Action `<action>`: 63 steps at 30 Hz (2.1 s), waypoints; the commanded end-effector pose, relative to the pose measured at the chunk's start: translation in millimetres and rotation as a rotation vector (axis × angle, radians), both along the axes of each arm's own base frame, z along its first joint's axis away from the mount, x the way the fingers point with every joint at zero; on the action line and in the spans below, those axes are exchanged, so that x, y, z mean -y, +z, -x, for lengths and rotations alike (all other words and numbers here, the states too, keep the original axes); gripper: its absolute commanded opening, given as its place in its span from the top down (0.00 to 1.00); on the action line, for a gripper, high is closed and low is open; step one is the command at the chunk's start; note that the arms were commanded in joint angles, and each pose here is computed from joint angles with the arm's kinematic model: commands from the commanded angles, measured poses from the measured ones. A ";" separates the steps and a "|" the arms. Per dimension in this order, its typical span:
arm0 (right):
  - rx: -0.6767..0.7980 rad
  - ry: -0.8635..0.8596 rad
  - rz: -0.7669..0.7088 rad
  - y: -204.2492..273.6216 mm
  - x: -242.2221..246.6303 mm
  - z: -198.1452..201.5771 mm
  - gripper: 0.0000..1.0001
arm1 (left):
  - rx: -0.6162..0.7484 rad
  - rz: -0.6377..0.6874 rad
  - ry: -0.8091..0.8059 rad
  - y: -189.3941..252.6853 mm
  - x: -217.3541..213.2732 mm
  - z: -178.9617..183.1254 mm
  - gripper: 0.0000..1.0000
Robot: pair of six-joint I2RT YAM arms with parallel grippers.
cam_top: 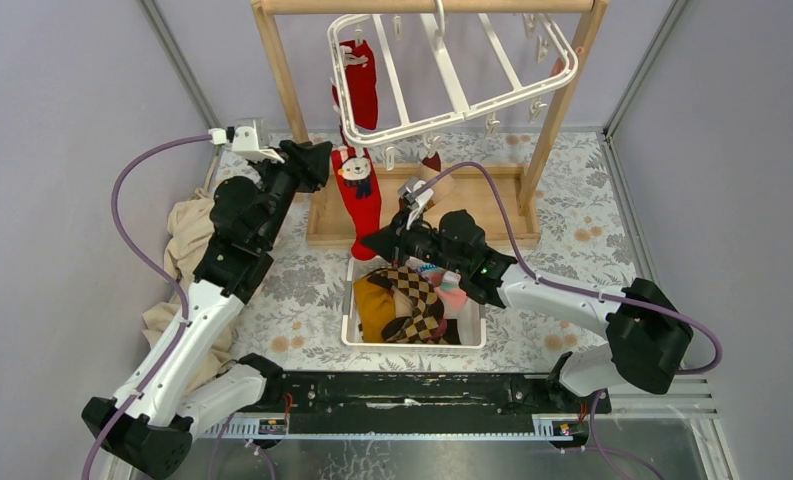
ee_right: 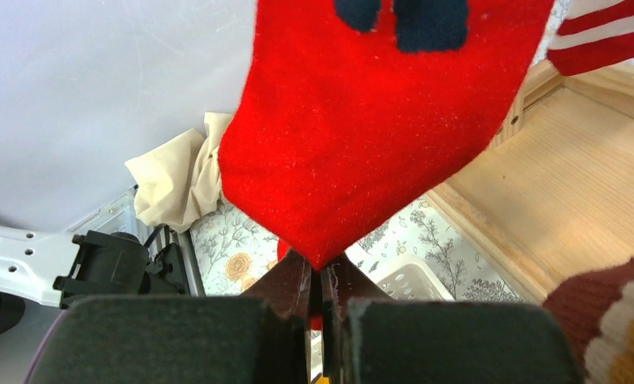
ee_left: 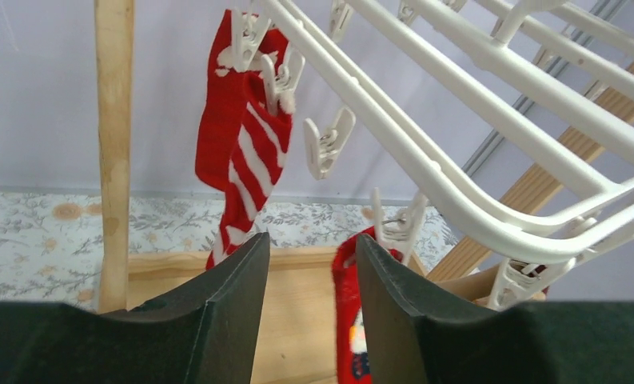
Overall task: Remove the socks clipped to the hanger
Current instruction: Remove the sock from the hanger.
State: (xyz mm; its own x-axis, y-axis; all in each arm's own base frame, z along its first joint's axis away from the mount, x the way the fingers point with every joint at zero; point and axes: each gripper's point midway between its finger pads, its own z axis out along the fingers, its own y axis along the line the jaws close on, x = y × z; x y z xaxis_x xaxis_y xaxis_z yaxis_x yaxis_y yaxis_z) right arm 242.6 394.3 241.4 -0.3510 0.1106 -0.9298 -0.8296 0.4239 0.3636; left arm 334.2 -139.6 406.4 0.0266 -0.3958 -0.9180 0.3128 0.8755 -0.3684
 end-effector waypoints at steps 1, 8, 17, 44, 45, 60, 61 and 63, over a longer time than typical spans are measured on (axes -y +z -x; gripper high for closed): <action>0.072 0.026 -0.046 35.7 -10.4 -1.8 1.00 | 0.127 0.030 -0.058 35.8 4.7 7.2 0.47; 0.067 0.025 -0.029 34.8 -17.4 -7.9 1.00 | 0.151 0.022 -0.134 42.2 19.3 5.5 0.44; 0.059 0.035 -0.021 31.4 -19.3 -7.1 1.00 | 0.186 0.021 -0.175 47.4 29.0 0.1 0.41; 0.048 0.050 0.008 20.6 -20.5 -5.7 1.00 | 0.246 0.028 -0.261 43.6 47.9 -11.0 0.42; 0.049 0.049 0.009 20.5 -20.5 -6.0 1.00 | 0.248 0.028 -0.261 44.2 47.4 -11.0 0.42; 0.034 0.045 0.027 10.6 -18.7 -6.5 1.00 | 0.222 0.005 -0.259 42.0 46.7 -13.8 0.76; 0.029 0.046 0.030 8.0 -18.1 -5.4 1.00 | 0.221 0.002 -0.257 41.6 46.2 -13.7 0.76; 0.013 0.051 0.033 3.8 -15.8 -1.8 1.00 | 0.219 -0.003 -0.253 41.3 45.5 -13.5 0.76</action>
State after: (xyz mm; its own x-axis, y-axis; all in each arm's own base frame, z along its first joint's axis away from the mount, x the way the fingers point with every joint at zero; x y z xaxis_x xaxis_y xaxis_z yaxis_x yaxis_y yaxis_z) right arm 249.3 405.7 226.4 -0.3715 0.0303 -0.9279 -0.8316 0.4336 0.3471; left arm 350.8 -190.0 426.1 0.0629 -0.4116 -0.9092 0.5811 0.7558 -0.3019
